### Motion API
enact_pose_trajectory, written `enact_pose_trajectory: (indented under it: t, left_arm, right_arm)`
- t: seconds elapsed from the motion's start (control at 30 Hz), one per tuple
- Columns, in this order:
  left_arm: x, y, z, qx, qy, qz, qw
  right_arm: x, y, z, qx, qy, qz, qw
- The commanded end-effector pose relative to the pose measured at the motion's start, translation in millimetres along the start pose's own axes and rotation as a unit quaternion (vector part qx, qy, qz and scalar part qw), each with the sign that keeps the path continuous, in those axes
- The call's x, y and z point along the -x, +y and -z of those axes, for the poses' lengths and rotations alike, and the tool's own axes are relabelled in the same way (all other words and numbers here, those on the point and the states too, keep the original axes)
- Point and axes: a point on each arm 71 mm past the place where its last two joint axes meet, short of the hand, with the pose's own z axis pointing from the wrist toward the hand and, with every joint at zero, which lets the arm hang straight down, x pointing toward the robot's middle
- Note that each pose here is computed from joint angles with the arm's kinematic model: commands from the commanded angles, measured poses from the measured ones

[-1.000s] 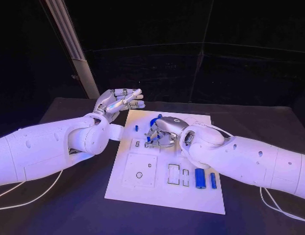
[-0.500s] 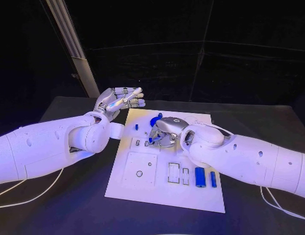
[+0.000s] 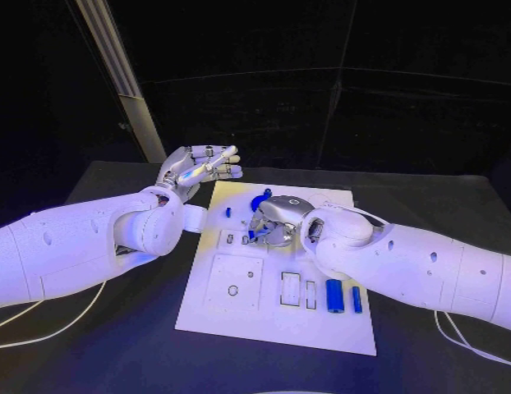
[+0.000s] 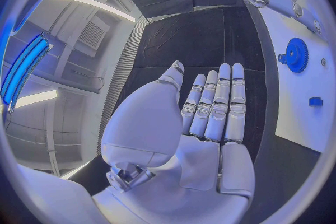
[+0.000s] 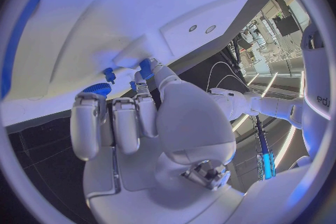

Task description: Assemble the parts on the task board

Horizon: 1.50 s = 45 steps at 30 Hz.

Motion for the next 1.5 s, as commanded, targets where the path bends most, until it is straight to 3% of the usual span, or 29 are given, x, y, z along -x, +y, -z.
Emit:
enact_pose_trajectory:
  t: [0.03, 0.33, 1.5]
  left_arm:
    - [-1.2, -2.0, -0.7, -0.007, 0.004, 0.000, 1.000]
    - [-1.3, -1.9, -0.9, -0.007, 0.004, 0.000, 1.000]
    - [-1.4, -1.5, -0.9, -0.004, 0.006, 0.001, 1.000]
  right_arm:
    - [-8.0, -4.8, 1.7, -0.013, 0.029, 0.012, 0.999]
    - [-9.2, -3.9, 2.4, -0.014, 0.037, 0.016, 0.999]
    - [-3.5, -2.1, 2.7, -0.020, -0.003, 0.016, 1.000]
